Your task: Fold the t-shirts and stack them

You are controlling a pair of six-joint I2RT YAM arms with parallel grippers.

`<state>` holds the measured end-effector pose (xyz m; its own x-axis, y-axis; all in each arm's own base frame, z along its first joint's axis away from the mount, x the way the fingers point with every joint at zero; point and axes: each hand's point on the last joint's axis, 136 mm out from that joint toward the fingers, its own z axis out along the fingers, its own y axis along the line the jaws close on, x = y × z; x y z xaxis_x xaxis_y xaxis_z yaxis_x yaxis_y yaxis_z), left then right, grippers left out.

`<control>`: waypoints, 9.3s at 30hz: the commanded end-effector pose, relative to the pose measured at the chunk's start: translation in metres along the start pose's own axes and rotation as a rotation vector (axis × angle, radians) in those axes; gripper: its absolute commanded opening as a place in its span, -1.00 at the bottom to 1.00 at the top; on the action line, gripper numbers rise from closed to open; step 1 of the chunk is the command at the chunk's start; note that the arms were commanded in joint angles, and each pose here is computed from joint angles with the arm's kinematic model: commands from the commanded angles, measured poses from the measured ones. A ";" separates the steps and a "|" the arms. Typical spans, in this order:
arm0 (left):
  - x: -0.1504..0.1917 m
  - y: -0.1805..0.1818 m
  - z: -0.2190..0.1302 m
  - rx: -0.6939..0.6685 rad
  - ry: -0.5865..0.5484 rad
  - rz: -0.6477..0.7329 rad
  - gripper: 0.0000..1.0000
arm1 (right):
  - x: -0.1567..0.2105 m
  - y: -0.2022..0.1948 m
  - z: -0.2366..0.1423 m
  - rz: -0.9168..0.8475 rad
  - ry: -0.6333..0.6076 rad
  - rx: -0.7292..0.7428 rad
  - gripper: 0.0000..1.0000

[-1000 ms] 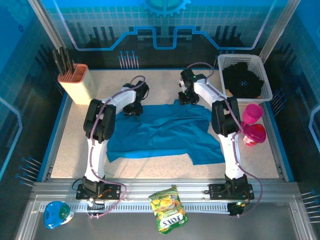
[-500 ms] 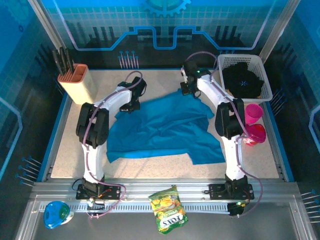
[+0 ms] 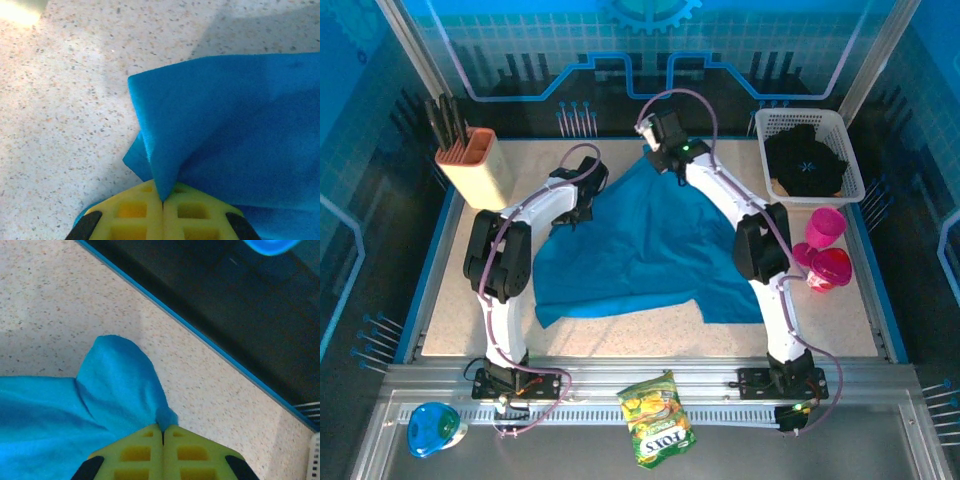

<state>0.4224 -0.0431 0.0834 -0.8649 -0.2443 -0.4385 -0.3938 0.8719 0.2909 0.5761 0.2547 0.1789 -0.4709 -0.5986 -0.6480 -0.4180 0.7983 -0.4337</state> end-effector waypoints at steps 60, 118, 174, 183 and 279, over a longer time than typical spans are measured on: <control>0.239 -0.089 -0.038 -0.027 0.151 0.576 0.68 | 0.257 -0.075 -0.020 0.450 0.609 0.052 -1.00; 0.106 0.059 -0.044 0.241 0.106 -0.205 0.98 | 0.338 -0.004 -0.185 0.890 0.620 0.005 -0.44; 0.000 0.017 0.038 0.341 0.153 -0.334 0.45 | 0.336 -0.063 -0.137 0.576 0.880 0.161 -0.17; -0.003 0.004 0.065 0.328 0.167 -0.300 0.18 | 0.338 -0.054 -0.152 0.580 0.867 0.134 -0.21; 0.153 -0.022 0.020 0.028 0.270 0.021 -0.67 | 0.161 0.042 -0.042 0.565 0.455 -0.295 -1.00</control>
<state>0.3270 -0.0926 0.0113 -0.9134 -0.3075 -0.2668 -0.3743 0.8921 0.2530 0.4746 0.1649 0.1012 -0.8995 -0.1627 -0.4055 -0.2107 0.9745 0.0766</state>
